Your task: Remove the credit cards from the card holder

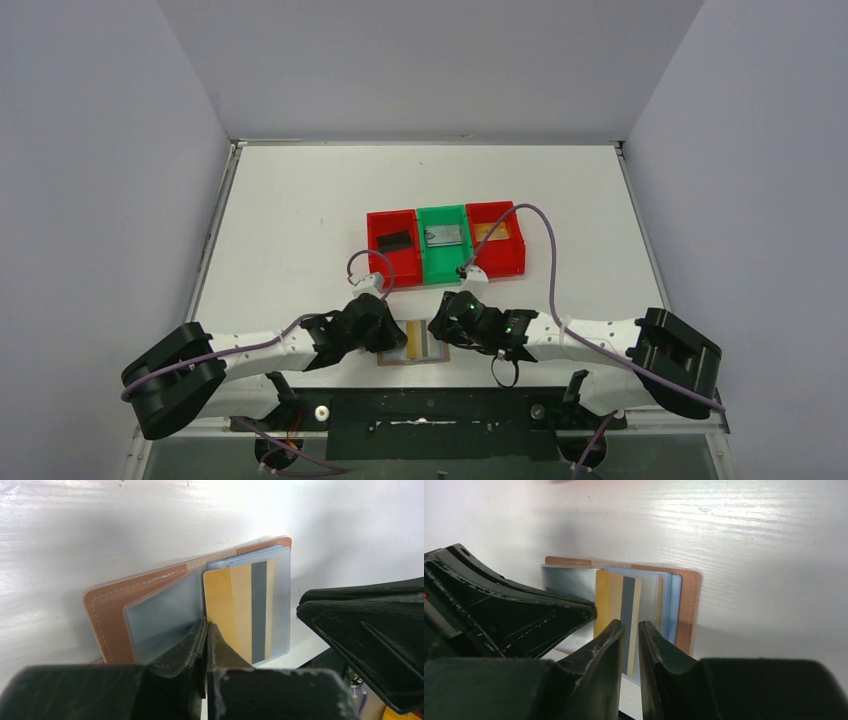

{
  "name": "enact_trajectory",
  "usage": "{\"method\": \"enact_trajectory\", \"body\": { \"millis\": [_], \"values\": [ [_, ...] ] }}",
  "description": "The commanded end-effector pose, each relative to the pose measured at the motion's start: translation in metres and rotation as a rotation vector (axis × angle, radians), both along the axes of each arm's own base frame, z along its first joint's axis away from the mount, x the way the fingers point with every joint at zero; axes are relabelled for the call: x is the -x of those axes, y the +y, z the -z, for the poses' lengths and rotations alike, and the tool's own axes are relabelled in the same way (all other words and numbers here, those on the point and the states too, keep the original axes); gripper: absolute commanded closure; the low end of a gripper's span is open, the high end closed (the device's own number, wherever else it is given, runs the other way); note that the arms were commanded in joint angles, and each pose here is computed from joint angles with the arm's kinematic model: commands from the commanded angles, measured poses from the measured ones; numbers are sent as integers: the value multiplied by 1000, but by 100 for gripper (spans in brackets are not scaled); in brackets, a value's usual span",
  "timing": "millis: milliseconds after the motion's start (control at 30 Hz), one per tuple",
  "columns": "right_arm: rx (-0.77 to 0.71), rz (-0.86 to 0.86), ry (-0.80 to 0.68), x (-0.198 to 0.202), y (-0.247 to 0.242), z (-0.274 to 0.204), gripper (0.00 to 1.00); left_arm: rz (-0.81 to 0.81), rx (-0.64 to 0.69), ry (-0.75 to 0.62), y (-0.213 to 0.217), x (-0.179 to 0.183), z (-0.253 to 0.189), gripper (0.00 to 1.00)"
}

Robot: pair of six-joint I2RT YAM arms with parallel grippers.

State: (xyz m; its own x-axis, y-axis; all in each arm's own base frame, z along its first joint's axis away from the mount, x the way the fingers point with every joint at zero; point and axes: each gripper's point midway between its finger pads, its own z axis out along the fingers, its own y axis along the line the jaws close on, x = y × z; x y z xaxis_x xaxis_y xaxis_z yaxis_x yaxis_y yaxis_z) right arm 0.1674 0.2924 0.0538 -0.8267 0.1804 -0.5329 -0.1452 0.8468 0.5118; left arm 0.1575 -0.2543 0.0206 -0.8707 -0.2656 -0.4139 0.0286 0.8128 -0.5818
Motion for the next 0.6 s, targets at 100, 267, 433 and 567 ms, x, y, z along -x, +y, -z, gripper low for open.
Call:
{"method": "enact_trajectory", "body": {
  "millis": [100,267,433,567],
  "values": [
    [-94,-44,-4,1,24,-7,79,3,11,-38,-3,-6,-10,100],
    [-48,-38,50,3,25,11,81,5,16,-43,-4,-7,-13,100],
    [37,39,76,2,5,28,78,3,17,-44,-4,-7,-13,100],
    [20,22,92,7,6,30,77,0,25,-43,-5,-7,-13,99]
  ]
}}
